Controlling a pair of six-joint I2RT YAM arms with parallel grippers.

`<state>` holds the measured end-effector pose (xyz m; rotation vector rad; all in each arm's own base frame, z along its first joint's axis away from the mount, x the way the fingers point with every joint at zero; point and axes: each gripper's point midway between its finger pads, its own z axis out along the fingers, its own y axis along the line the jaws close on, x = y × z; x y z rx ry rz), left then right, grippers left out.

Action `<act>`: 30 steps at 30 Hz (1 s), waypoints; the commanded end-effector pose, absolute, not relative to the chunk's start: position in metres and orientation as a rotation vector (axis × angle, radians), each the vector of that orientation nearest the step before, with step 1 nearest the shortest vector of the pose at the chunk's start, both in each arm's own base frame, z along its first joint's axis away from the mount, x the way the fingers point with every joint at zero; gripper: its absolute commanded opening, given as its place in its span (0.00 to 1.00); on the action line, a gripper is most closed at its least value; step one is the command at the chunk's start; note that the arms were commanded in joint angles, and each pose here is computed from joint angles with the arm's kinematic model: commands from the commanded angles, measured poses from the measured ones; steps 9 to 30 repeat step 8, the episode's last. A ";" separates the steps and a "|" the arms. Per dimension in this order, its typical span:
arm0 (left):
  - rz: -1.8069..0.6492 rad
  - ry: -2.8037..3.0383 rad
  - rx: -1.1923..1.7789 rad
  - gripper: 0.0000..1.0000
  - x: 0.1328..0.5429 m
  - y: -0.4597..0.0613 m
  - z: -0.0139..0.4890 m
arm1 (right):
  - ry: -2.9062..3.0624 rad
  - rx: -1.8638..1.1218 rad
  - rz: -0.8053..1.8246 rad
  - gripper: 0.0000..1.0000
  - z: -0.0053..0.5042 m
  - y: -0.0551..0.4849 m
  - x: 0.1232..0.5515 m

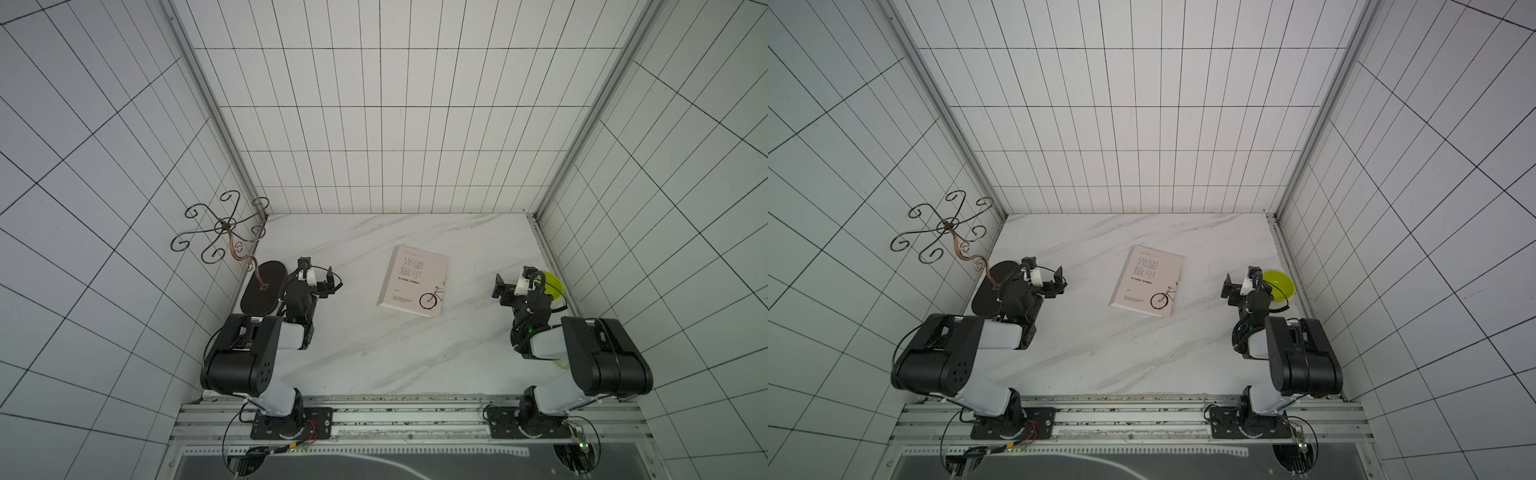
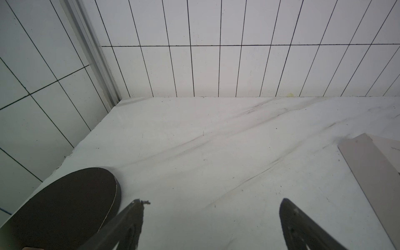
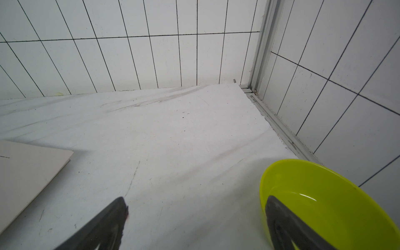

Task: Place the photos into the photo albums
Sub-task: Reset both arms

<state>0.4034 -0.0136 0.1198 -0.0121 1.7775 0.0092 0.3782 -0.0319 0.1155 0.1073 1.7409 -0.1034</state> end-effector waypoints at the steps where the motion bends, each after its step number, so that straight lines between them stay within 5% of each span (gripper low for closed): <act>1: 0.041 1.775 -0.015 0.98 0.406 -0.010 0.123 | 1.689 0.103 -0.113 0.99 0.129 -0.032 0.381; 30: 0.048 1.765 -0.012 0.97 0.404 -0.010 0.126 | 1.690 0.103 -0.113 0.99 0.129 -0.032 0.381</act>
